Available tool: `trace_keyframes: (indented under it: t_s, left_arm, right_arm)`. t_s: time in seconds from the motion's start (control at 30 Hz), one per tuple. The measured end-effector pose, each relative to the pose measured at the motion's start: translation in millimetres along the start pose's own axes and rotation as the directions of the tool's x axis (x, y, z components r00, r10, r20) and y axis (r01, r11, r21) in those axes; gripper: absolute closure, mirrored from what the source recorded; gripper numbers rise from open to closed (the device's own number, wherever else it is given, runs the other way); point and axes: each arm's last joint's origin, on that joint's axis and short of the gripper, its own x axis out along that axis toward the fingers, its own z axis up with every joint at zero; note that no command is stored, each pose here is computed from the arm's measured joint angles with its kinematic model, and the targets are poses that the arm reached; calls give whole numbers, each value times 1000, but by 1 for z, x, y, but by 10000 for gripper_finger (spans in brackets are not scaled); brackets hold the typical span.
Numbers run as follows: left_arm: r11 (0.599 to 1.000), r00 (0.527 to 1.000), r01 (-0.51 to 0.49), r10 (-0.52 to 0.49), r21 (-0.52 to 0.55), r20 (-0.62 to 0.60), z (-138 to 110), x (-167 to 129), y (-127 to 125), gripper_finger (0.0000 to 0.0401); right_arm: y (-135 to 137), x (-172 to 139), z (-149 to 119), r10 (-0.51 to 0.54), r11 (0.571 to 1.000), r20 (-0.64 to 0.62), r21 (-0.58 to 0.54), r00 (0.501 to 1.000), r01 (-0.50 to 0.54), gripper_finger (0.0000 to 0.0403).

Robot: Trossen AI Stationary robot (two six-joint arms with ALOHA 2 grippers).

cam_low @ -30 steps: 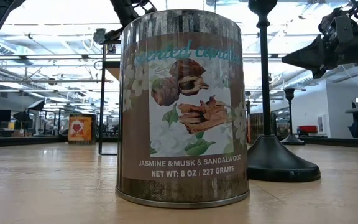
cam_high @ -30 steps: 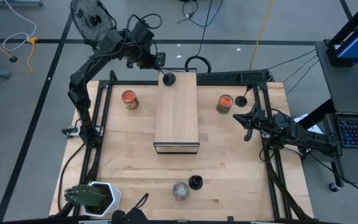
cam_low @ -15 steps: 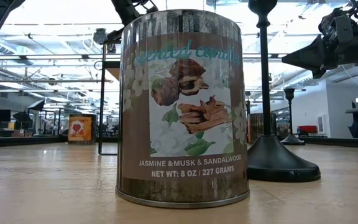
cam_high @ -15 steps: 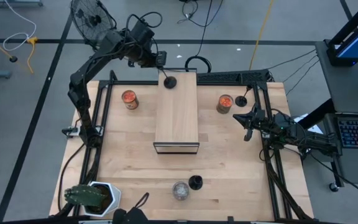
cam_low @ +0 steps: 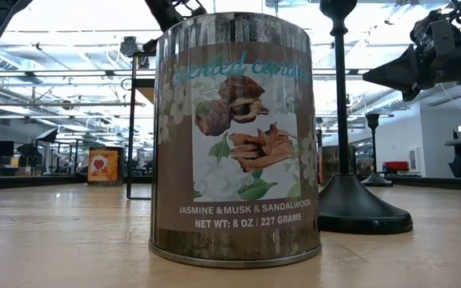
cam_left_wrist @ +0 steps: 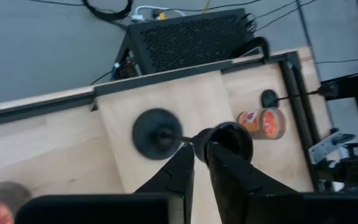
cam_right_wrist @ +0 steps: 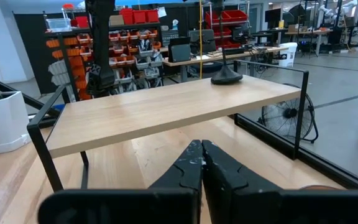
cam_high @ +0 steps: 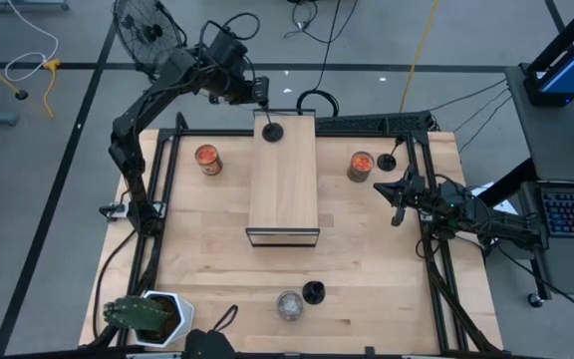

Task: Pick & Place candle stick holders
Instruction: Put the top left black candle holder on the shelf, then put the top black candle holder on the shelf aligned with the other black candle holder

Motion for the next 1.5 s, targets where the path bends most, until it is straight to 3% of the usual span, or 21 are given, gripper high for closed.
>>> trace_keyframes:
  t_s: [0.3,0.5,0.63,0.83,0.97,1.13,1.5]
  left_arm:
    - [999,999,33,-33,2,17,2,-2,-1,330]
    - [995,995,85,-87,47,46,-2,-29,-2,330]
    - [986,993,107,-111,126,28,-13,-54,-2,329]
    - [983,997,-65,59,173,40,-34,-73,3,329]
    - [969,989,-147,148,200,11,-44,-72,3,329]
    - [957,990,-136,137,256,16,-50,-60,-6,329]
    - [953,997,-74,60,294,58,-78,-17,1,329]
  right_arm:
    - [0,0,0,0,1000,0,0,1000,0,403]
    - [0,0,1,1,1000,13,2,1000,-1,403]
    - [2,-2,19,18,997,197,74,980,-33,403]
    - [-1,-10,43,-128,967,441,256,889,12,403]
    - [-4,-14,48,-236,950,487,297,841,95,403]
    - [-6,-17,53,-294,943,531,298,795,149,403]
    - [-6,-18,54,-294,946,541,286,788,156,403]
